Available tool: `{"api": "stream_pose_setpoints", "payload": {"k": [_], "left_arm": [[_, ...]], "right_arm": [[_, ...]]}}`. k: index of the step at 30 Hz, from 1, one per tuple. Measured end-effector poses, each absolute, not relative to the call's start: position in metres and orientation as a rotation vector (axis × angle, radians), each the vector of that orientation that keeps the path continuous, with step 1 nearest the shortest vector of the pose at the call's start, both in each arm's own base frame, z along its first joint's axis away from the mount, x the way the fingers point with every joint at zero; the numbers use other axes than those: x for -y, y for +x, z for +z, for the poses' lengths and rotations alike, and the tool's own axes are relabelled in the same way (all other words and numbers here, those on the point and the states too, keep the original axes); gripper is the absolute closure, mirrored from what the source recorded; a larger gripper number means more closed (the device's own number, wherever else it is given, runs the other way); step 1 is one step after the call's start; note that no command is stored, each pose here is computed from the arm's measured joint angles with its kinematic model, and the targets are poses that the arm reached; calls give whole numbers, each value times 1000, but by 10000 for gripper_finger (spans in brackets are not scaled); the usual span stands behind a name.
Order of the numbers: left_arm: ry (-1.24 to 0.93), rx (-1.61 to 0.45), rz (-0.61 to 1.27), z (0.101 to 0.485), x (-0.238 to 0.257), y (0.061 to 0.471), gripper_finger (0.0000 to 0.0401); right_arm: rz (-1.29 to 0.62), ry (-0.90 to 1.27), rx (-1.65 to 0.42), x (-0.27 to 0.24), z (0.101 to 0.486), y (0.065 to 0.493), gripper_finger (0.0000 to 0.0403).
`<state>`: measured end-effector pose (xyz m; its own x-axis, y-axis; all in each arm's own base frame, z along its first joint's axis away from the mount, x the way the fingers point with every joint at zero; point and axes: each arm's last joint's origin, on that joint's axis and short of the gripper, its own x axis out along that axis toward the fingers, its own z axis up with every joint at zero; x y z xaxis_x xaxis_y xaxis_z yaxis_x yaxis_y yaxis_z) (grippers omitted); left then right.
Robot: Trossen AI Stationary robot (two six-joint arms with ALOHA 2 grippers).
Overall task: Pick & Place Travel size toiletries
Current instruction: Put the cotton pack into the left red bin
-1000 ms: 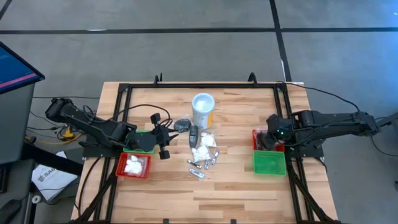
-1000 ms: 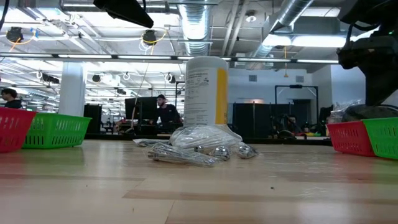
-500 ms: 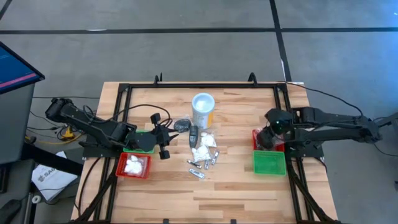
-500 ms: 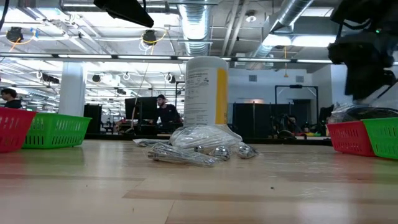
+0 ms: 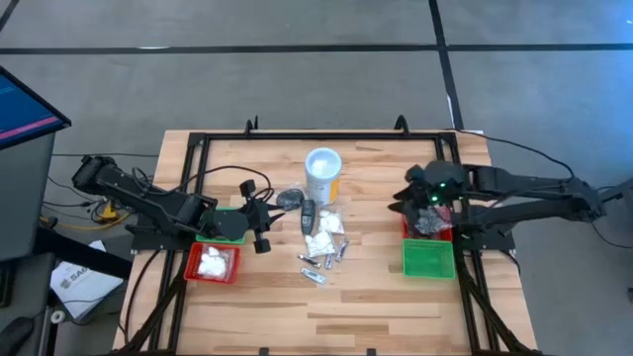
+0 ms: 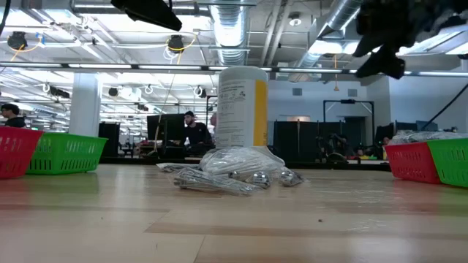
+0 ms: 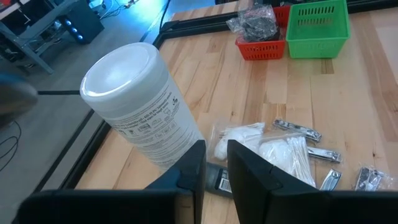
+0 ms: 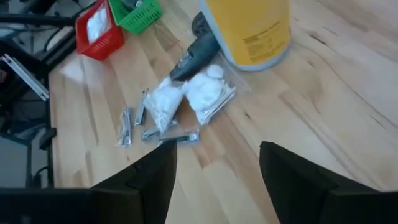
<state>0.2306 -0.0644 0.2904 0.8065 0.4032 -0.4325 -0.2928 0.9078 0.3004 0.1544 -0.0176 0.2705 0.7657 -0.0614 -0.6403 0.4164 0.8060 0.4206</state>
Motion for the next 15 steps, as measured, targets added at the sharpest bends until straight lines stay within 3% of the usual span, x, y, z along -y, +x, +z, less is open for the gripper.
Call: {"api": "stream_pose_setpoints", "payload": {"k": [15], "left_arm": [[215, -495, 376, 292, 65, 231, 343]], "right_arm": [[-206, 494, -806, 6, 224, 225, 204]]}}
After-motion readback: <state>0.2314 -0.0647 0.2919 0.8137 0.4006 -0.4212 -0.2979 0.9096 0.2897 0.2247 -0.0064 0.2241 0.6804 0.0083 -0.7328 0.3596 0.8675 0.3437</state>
